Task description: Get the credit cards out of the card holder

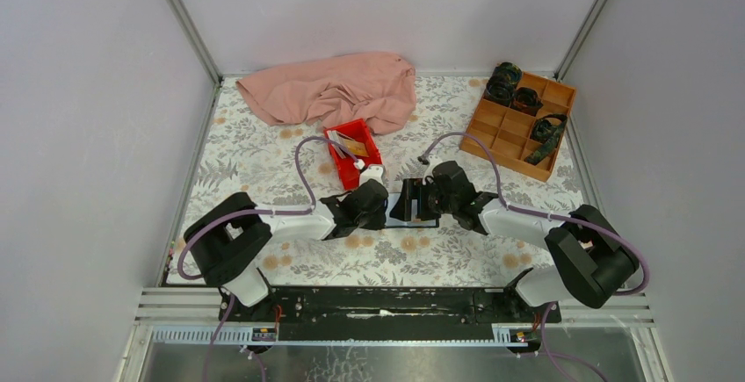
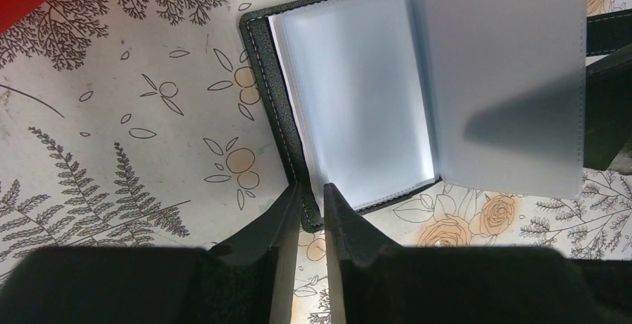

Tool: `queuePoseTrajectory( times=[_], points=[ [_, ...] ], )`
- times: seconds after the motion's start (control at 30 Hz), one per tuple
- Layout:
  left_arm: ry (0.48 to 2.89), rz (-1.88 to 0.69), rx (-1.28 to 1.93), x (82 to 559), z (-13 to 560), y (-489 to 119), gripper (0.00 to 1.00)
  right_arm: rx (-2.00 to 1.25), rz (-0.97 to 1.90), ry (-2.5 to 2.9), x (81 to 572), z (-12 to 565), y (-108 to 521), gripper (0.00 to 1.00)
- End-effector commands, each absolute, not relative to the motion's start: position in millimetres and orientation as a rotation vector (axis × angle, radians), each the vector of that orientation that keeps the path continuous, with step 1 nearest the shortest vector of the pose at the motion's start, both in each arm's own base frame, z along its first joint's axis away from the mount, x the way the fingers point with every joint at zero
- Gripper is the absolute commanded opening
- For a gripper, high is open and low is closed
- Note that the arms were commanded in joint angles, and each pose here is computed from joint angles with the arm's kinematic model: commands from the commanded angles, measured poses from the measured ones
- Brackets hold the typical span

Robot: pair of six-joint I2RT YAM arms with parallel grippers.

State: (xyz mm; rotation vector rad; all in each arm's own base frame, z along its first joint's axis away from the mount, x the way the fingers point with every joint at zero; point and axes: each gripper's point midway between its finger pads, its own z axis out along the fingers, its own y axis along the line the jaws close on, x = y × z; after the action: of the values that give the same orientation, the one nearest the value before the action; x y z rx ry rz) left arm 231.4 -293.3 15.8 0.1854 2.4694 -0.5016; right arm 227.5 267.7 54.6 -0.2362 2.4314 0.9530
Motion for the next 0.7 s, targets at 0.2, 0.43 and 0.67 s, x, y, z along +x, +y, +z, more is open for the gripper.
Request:
queuePoseTrajectory(
  times=[0.2, 0.43, 0.67],
  points=[
    [2.493, -0.472, 0.188, 224.7, 7.7, -284.5, 0.24, -0.297, 1.139, 2.339, 234.4, 83.3, 303.8, 0.80],
    [2.465, -0.419, 0.139, 222.2, 22.7, -263.6, 0.24, -0.322, 1.140, 2.350, 235.4, 77.6, 318.5, 0.81],
    [2.409, -0.285, 0.086, 221.5, 57.1, -225.9, 0.25, -0.277, 1.032, 2.315, 246.5, 90.3, 301.3, 0.81]
  ],
)
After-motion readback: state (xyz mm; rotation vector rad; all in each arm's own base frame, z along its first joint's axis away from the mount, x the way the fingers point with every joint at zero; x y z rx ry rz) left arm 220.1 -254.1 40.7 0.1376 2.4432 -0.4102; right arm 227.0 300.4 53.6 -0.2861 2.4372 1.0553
